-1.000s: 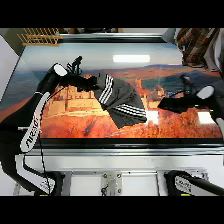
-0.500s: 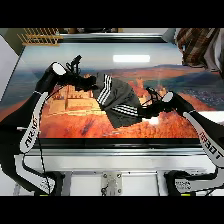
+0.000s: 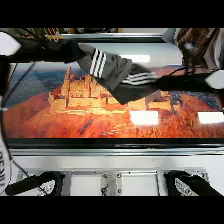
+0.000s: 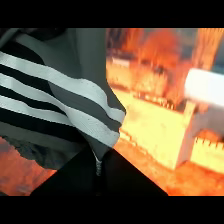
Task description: Fold the clothes and pants, and hang the long-sleeved shirts on hangers.
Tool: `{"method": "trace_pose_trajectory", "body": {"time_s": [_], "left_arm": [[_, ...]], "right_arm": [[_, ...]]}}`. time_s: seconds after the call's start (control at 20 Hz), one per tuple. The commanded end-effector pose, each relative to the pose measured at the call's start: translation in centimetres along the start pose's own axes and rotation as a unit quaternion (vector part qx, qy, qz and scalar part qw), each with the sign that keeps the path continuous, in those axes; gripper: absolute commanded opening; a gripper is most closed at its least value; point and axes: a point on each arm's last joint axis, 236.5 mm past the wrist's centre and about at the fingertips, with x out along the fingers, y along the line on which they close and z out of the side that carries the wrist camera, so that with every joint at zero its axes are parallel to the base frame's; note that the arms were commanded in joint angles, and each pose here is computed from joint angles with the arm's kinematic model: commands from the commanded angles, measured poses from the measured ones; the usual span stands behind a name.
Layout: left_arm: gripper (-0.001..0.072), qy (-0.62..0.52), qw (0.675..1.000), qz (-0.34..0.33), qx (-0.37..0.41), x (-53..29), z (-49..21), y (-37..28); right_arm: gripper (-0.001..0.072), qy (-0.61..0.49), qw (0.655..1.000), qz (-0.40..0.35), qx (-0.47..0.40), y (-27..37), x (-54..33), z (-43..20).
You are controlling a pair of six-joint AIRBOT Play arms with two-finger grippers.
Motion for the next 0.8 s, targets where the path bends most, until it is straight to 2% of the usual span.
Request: {"method": "trace_pose_trajectory", "body": {"time_s": [0.0,0.15,0.35,0.55,0.6,0.65,0.7,0.75], "left_arm": [[0.0006,-0.077,0.994,-0.031,0.071,-9.0,1.5,-7.9],[0.0006,-0.046,0.995,-0.028,0.082,-9.2,-2.7,-8.9],[0.0006,0.074,0.995,0.065,0.009,-3.5,-13.2,-1.6],[0.0006,0.181,0.977,0.070,-0.089,1.4,-24.2,2.3],[0.0047,0.209,0.969,0.059,-0.118,2.2,-26.6,2.3],[0.0454,0.228,0.961,0.044,-0.149,2.8,-28.2,1.8],[0.0720,0.240,0.956,0.025,-0.169,3.4,-29.0,1.2],[0.0707,0.245,0.954,0.013,-0.172,3.9,-29.2,0.9]], "right_arm": [[0.0018,-0.117,0.993,0.004,-0.024,5.3,-10.7,3.7],[0.0017,-0.103,0.995,0.015,0.009,6.7,-12.4,1.7],[0.0017,0.008,0.998,0.013,0.063,4.4,-7.8,-5.1],[0.0018,0.068,0.992,-0.074,0.082,-2.6,-2.4,-10.9],[0.0019,0.079,0.990,-0.084,0.085,-3.6,-1.4,-11.5],[0.0024,0.088,0.988,-0.083,0.093,-4.1,-0.4,-11.7],[0.0067,0.092,0.987,-0.082,0.101,-4.4,0.4,-11.8],[0.0295,0.095,0.986,-0.080,0.108,-4.7,1.2,-11.8]]}}
